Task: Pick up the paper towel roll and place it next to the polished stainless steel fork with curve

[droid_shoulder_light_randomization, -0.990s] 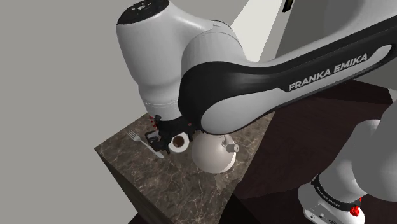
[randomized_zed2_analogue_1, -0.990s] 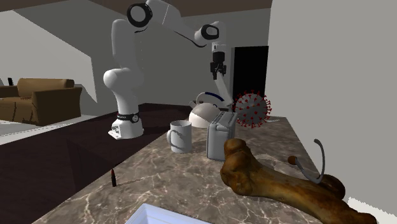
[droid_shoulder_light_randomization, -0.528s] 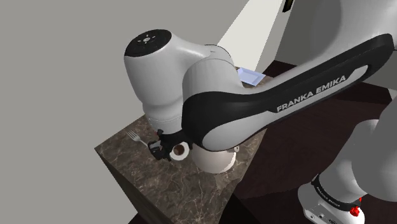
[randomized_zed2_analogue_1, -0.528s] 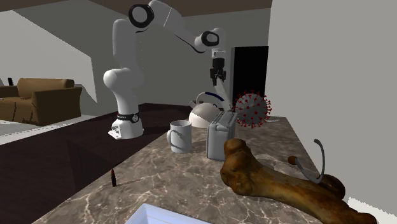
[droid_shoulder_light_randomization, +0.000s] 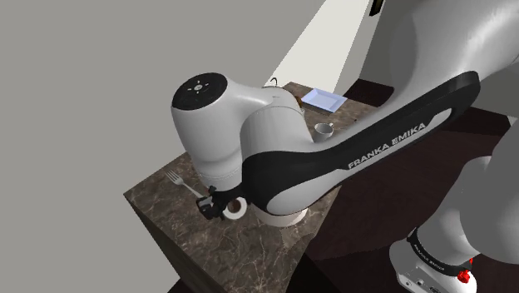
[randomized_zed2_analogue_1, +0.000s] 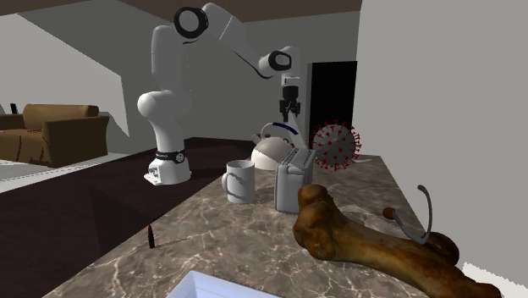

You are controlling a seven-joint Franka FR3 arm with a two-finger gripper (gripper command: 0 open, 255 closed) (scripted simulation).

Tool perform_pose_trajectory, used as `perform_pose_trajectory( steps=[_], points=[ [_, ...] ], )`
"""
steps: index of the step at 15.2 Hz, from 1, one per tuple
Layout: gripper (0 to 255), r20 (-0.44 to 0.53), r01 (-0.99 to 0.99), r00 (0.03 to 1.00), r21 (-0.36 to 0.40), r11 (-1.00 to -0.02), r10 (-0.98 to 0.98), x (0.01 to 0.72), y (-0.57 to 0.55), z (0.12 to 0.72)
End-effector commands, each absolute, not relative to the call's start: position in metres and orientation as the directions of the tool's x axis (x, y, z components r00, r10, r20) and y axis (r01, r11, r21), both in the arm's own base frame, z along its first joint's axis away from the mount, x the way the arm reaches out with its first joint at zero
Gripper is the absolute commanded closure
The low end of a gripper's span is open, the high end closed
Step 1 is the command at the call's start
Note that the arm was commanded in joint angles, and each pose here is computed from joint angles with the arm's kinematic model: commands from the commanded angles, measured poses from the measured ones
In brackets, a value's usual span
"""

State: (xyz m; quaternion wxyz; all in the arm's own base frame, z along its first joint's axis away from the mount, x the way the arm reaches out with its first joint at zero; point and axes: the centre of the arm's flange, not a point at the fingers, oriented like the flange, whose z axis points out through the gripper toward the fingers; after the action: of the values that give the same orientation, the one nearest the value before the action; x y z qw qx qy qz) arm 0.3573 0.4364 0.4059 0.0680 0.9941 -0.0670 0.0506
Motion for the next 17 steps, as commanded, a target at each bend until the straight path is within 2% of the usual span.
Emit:
perform_pose_trajectory(
  steps=[1,9,10,15,17],
  points=[
    [255,0.107,-0.141,0.986,0.132,-0.981,-0.128,0.358,0.435,0.393],
    [255,0.107,-0.141,0.986,0.132,-0.981,-0.128,0.358,0.435,0.389],
    [0,0.107,-0.141,0.986,0.132,-0.981,-0.128,0.357,0.435,0.389],
    [0,0.107,-0.141,0.986,0.132,-0.981,-0.128,0.358,0.435,0.389],
    [0,0.107,-0.141,0.986,0.132,-0.981,-0.128,0.356,0.439,0.415]
  ],
)
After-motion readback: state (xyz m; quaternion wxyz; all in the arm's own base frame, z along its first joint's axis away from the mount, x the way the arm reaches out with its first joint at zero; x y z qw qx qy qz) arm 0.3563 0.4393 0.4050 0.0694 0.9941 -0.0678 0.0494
